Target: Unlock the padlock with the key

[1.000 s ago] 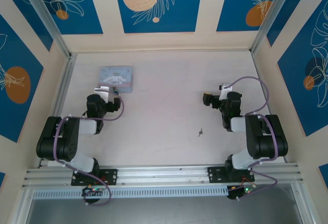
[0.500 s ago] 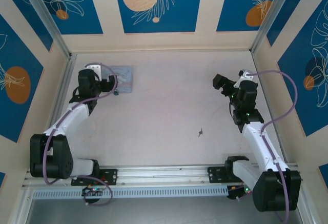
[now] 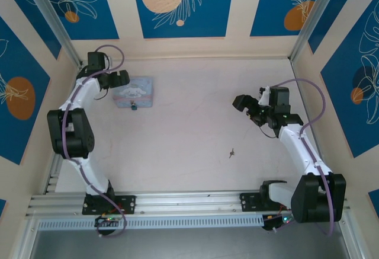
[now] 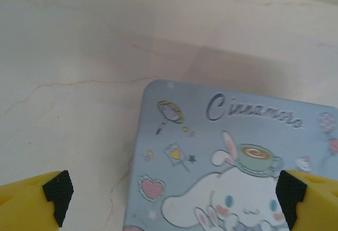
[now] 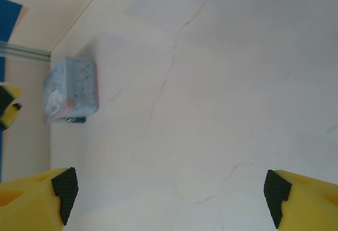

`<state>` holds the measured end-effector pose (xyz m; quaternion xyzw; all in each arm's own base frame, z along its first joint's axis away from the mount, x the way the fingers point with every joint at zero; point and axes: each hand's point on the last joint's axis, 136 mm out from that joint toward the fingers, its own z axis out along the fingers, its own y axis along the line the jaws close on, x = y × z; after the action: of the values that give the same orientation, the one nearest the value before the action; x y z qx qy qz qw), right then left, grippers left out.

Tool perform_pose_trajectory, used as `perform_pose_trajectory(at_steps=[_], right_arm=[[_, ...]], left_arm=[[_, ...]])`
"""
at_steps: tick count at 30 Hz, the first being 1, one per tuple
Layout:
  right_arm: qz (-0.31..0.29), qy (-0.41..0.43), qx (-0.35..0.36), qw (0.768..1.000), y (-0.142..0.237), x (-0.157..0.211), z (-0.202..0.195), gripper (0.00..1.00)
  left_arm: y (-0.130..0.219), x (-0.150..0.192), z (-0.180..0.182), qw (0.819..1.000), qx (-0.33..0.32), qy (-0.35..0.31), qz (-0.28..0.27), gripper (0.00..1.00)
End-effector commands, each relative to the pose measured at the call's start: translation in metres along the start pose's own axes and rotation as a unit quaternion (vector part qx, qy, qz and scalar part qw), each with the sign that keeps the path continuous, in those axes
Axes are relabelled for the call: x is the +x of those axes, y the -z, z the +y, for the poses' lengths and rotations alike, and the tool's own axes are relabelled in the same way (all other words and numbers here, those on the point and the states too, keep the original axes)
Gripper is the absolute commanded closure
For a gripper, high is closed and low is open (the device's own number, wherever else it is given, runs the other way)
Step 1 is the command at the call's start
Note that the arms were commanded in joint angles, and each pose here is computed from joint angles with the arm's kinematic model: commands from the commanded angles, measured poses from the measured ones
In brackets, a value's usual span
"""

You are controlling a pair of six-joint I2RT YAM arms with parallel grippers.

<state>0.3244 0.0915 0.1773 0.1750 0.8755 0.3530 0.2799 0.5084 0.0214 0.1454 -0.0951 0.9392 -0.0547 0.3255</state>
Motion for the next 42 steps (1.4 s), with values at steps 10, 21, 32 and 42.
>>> perform_pose_trajectory(at_steps=[10,21,32,42], right_arm=[[0.069,-0.022,-0.123,0.99,-0.002,0.016,0.039,0.08],[0.063,-0.022,-0.091,0.994,-0.006,0.019,0.027,0.07],[0.045,-0.023,0.044,0.998,-0.027,0.027,-0.016,0.07],[0.072,0.002,0.11,0.991,-0.059,0.052,-0.029,0.07]], left_arm=[[-0.047,0.017,-0.023,0.992,0.079,0.013,0.094,0.0],[-0.021,0.047,-0.112,0.973,0.203,-0.017,0.109,0.0],[0.024,0.105,-0.197,0.959,0.259,-0.044,0.101,0.0],[0.031,0.135,-0.241,0.956,0.272,-0.059,0.091,0.0]])
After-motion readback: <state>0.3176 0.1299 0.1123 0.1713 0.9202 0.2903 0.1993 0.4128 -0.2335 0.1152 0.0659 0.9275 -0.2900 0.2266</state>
